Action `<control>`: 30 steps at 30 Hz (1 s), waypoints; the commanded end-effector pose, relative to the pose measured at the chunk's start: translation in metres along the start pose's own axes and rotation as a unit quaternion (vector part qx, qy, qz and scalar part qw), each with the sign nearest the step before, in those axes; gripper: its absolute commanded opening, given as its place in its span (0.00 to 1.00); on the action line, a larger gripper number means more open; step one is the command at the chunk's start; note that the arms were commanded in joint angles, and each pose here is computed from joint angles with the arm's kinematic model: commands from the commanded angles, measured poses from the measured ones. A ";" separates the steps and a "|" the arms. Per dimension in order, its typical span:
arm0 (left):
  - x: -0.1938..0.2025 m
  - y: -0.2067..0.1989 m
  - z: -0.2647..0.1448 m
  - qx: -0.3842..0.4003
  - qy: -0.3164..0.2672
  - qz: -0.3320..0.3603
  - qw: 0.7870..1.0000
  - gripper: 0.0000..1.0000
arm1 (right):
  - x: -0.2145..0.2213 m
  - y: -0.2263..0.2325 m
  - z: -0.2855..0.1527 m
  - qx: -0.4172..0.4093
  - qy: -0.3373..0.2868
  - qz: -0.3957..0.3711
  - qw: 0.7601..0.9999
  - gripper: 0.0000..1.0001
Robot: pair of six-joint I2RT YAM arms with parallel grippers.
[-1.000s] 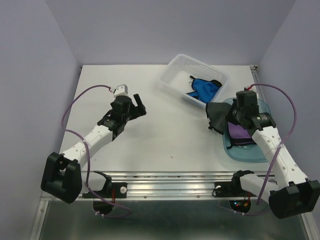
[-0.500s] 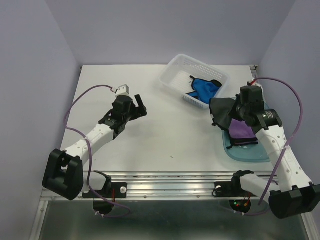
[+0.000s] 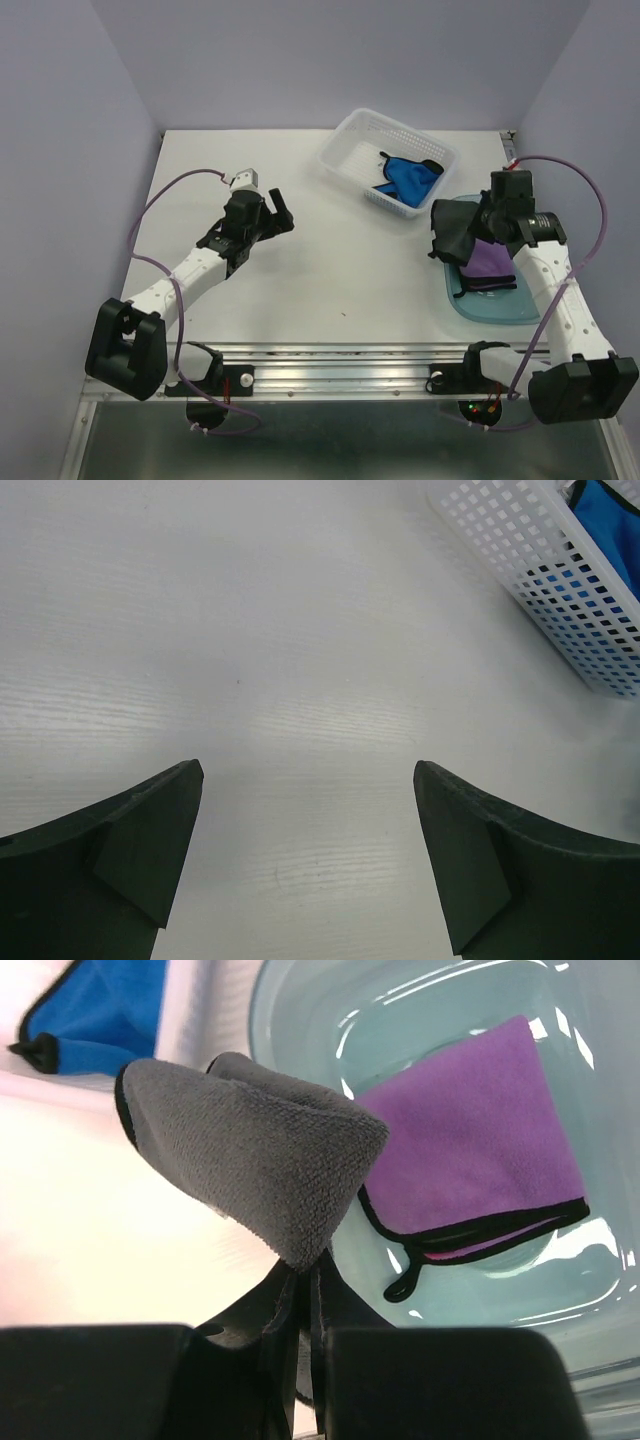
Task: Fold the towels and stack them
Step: Neatly place the folded towel into the bin
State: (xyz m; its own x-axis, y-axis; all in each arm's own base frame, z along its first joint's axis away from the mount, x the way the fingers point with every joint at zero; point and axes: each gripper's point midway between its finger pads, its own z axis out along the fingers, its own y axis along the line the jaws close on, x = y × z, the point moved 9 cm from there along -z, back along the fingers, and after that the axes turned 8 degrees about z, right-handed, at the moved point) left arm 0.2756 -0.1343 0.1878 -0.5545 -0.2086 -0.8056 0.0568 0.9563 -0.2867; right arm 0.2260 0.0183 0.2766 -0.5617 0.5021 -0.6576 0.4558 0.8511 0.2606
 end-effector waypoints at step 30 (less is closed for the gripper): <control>-0.005 0.001 0.014 0.013 -0.003 0.009 1.000 0.99 | 0.004 -0.038 0.077 0.127 -0.044 0.079 0.988 0.01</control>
State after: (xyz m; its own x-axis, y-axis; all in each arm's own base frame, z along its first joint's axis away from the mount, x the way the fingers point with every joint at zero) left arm 0.2818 -0.1331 0.1743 -0.5877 -0.1920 -0.7860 0.0609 0.9582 -0.2796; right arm 0.2507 -0.0201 0.1984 -0.5627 0.5591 -0.6089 0.6648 0.7438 0.0686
